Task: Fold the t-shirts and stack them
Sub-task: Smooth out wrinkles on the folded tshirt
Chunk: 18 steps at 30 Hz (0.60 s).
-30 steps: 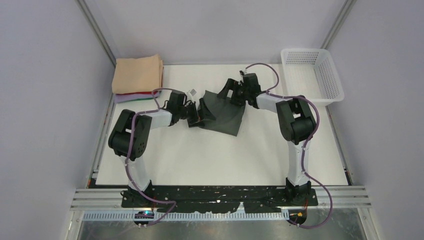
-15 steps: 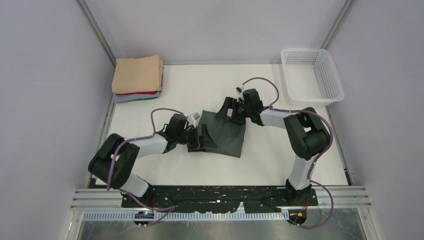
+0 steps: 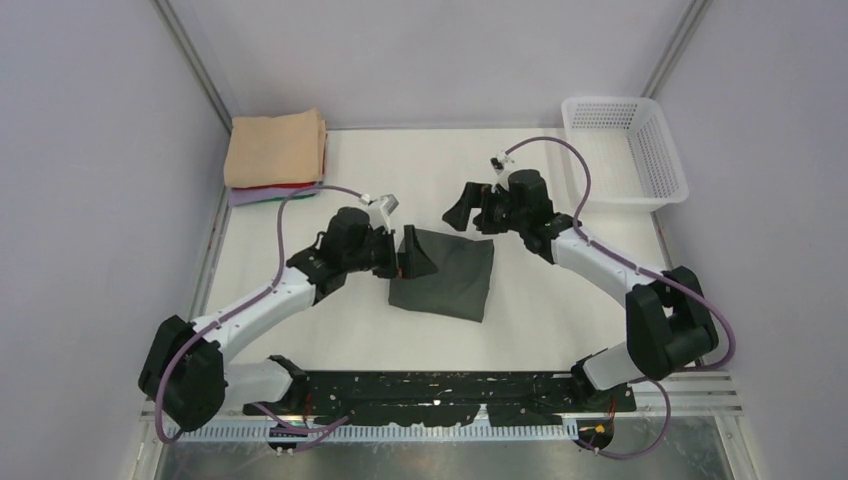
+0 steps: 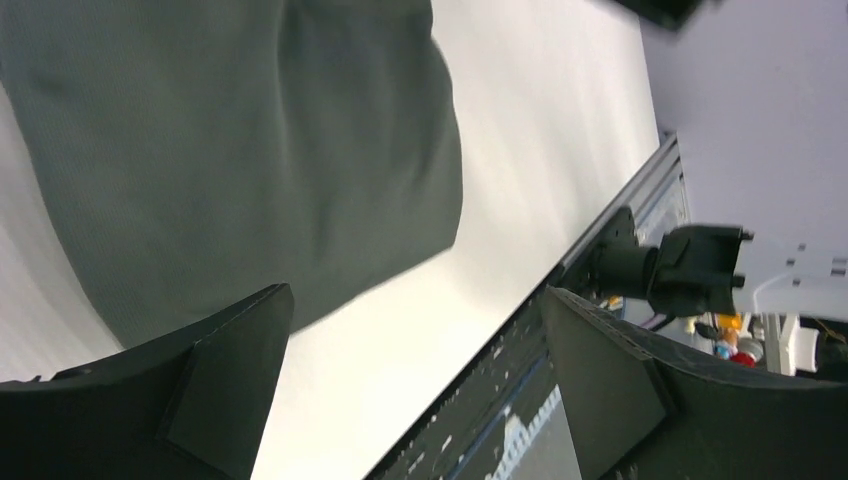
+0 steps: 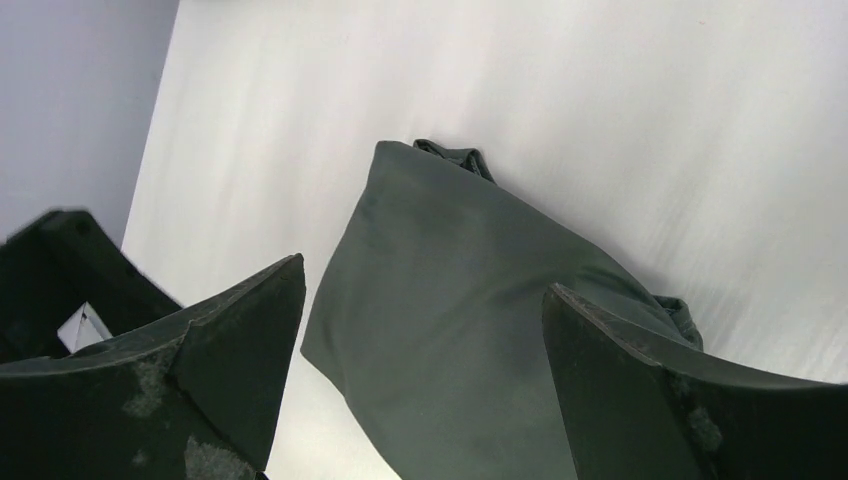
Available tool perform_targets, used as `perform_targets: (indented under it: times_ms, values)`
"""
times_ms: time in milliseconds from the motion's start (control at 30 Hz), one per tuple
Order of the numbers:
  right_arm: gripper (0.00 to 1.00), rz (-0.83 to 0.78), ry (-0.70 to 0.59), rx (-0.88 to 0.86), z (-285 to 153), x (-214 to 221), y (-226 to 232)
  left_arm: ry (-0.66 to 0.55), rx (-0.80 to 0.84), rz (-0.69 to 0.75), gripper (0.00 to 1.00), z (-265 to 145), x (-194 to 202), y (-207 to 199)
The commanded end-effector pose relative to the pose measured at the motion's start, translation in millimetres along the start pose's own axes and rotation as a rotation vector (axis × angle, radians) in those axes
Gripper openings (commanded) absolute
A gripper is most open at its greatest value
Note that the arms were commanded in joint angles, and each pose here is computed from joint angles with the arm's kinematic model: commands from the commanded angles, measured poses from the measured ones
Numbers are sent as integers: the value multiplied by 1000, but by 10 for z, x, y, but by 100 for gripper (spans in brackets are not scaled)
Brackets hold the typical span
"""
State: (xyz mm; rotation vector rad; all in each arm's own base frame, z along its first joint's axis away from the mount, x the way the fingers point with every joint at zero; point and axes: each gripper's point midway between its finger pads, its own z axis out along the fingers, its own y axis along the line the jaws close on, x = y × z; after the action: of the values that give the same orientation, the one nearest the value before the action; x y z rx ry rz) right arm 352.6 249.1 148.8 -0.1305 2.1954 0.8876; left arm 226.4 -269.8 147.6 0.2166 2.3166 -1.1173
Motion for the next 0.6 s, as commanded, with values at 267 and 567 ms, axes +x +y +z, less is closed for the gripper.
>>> perform_targets:
  times_ms: [267,567]
  values:
    - [95,103,11,60,36,213,-413,-6,-23,-92,100,897,-892,493]
    - [95,219,116,139,298,654,-1000,110,-37,-281,100,1365,-613,980]
